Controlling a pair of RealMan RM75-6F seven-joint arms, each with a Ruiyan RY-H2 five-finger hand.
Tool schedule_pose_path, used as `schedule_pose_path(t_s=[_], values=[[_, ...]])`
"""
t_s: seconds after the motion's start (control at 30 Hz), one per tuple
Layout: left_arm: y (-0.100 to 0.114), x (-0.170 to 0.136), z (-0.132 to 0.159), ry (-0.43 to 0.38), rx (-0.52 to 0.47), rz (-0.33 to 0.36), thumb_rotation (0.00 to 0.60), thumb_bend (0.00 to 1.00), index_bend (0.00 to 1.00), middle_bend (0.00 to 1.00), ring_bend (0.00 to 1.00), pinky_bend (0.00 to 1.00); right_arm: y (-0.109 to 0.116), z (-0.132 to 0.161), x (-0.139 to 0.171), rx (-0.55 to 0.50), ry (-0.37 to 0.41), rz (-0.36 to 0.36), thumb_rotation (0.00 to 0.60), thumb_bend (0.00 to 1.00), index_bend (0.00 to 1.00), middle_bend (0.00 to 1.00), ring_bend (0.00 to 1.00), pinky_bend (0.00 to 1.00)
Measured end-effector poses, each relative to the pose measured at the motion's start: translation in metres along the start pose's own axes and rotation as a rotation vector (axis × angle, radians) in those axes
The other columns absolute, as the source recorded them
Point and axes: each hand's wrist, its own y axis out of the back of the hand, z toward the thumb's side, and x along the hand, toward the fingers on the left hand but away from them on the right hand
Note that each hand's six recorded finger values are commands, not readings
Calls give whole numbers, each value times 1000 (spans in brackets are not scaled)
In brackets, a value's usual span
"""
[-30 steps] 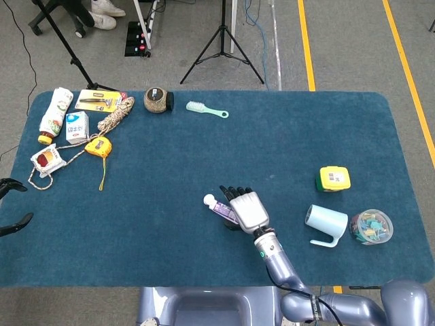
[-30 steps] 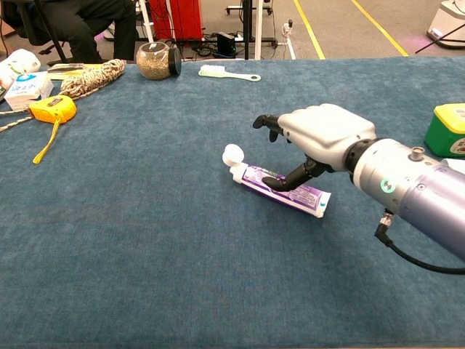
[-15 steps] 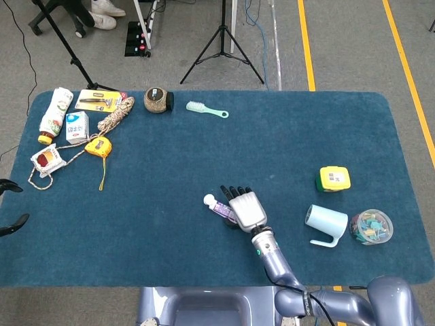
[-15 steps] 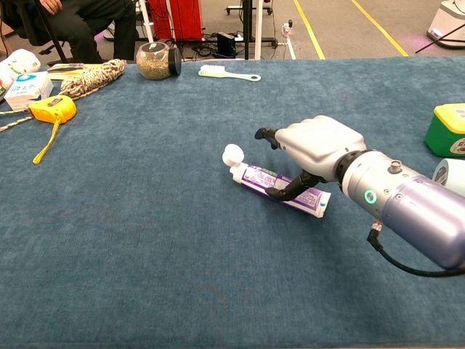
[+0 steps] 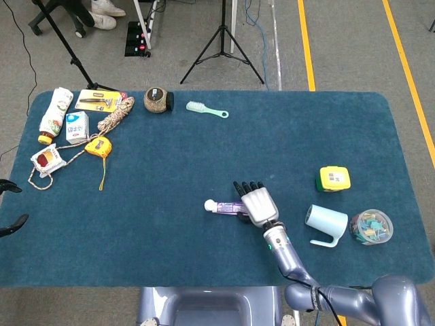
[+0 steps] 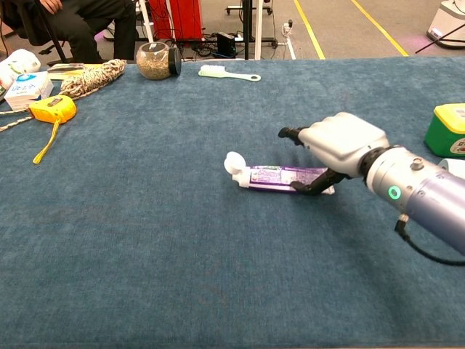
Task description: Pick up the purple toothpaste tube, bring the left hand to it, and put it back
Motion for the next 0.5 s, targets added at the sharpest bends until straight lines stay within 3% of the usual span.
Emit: schedule_pose_path(t_s=[0.2,0.5], values=[[0,1,2,-4,0,-1,580,207,355,330,272,297,9,-25,-5,0,-16,-30,334,395,78,198,237,259],[-3,2,5,-11,-4,-7,581,207,355,330,272,297,23,-7,9,-51,79,-6,332,396,135,207,241,259]])
